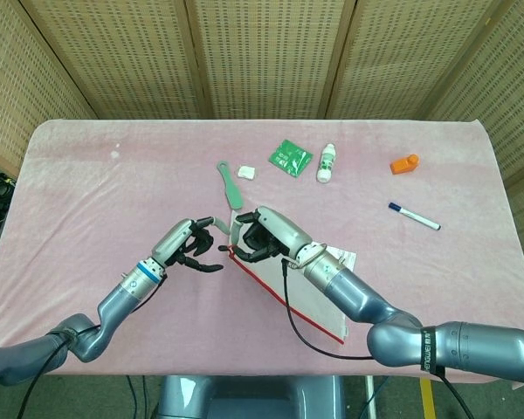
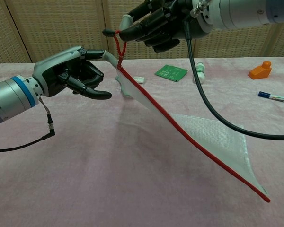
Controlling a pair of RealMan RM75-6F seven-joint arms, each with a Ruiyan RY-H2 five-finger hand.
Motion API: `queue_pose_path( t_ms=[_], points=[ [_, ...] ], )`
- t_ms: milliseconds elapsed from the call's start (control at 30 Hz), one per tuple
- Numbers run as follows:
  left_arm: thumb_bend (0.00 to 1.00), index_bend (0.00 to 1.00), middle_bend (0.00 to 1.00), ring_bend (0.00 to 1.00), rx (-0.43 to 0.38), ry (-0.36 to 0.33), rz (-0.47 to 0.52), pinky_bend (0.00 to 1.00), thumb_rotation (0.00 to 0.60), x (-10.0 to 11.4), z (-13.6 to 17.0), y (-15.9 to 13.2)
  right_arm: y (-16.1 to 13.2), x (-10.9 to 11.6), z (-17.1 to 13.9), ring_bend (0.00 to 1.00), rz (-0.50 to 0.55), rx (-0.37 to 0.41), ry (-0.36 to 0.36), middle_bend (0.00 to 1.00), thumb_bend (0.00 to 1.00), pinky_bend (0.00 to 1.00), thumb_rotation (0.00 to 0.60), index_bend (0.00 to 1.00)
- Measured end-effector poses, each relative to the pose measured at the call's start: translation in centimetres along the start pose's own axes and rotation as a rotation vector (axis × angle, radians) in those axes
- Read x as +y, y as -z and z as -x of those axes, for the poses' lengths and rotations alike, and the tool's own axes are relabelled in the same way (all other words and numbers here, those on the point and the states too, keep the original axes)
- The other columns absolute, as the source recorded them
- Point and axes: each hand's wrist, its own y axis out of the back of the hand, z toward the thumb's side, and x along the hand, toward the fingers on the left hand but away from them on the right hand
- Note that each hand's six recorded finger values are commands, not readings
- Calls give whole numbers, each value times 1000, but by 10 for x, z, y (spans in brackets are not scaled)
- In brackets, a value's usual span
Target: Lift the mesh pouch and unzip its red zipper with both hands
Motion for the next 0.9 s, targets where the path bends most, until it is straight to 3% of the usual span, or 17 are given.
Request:
queue_pose_path(
  t_ms=[567, 667, 900],
  points=[
    [12, 432, 905, 763, -54, 57, 80, 893, 600, -25, -6, -17, -1, 3, 1, 955, -18, 1, 21, 992, 759, 1000, 600, 765],
    [71, 457, 905, 763, -62, 55, 92, 893, 600, -26, -7, -19, 0, 4, 1, 955, -17, -3, 24, 992, 759, 1000, 600, 765],
    [312, 549, 905, 763, -48, 52, 105, 893, 600, -25, -11, -20, -2, 6, -1, 955, -15, 2, 26, 993, 759, 1000, 600, 765]
  ],
)
